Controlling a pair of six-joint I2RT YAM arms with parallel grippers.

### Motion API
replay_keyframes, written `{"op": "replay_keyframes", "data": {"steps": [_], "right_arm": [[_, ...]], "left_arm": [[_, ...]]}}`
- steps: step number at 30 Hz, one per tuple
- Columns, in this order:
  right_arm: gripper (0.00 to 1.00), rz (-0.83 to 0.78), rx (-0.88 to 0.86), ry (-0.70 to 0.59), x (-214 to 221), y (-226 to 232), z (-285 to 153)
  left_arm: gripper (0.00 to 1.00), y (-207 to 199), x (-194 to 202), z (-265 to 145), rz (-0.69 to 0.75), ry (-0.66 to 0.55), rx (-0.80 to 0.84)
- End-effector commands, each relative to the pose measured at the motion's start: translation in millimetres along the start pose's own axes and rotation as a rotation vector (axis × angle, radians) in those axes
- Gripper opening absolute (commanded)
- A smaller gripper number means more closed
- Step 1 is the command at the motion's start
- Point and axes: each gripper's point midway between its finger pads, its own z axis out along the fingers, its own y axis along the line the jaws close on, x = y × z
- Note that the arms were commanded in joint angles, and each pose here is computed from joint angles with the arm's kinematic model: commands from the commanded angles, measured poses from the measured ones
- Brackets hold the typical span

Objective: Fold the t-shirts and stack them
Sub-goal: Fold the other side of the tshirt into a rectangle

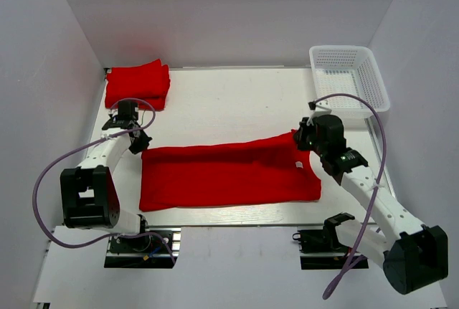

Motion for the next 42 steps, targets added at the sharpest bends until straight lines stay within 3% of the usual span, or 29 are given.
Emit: {"op": "replay_keyframes", "data": {"steps": [1, 7, 19, 20, 21, 22, 24, 25, 26, 33, 36, 42], "right_arm": [[0.0, 0.019, 0.016, 0.032, 15, -4, -14], [0.0, 0.028, -0.005, 0.096, 40, -4, -24], [0.0, 0.1, 0.012, 0.281, 111, -11, -40], [0.07, 0.116, -0.021, 0.318, 119, -5, -44], [0.26, 0.132, -0.031, 0.333, 124, -3, -47], [0.32, 0.154, -0.037, 0.356, 130, -1, -49], [0.55, 0.188, -0.073, 0.383, 134, 7, -60], [0.61, 0.198, -0.069, 0.4, 135, 8, -64], [0.9, 0.2, -0.067, 0.404, 134, 8, -70], [0.9, 0.181, -0.146, 0.351, 106, 23, -67], [0.9, 0.169, -0.223, 0.322, 98, 35, -53], [0.9, 0.146, -0.306, 0.309, 89, 50, -24]], "left_arm": [[0.0, 6, -4, -15, -0.016, -0.041, -0.013], [0.0, 8, -8, -23, -0.03, -0.068, -0.011], [0.0, 32, 25, -17, -0.048, -0.012, -0.081], [0.1, 36, 26, -20, -0.077, -0.016, -0.101], [0.26, 42, 29, -21, -0.089, -0.009, -0.132], [0.67, 55, 34, -26, -0.095, 0.008, -0.198], [0.97, 67, 25, -46, -0.158, -0.024, -0.276], [1.0, 67, 14, -55, -0.186, -0.056, -0.282], [1.0, 68, 8, -64, -0.216, -0.084, -0.283], [1.0, 31, -35, -93, -0.215, -0.214, -0.084], [1.0, 1, -28, -79, -0.137, -0.168, 0.075], [1.0, -36, -7, -45, 0.012, -0.05, 0.225]]}}
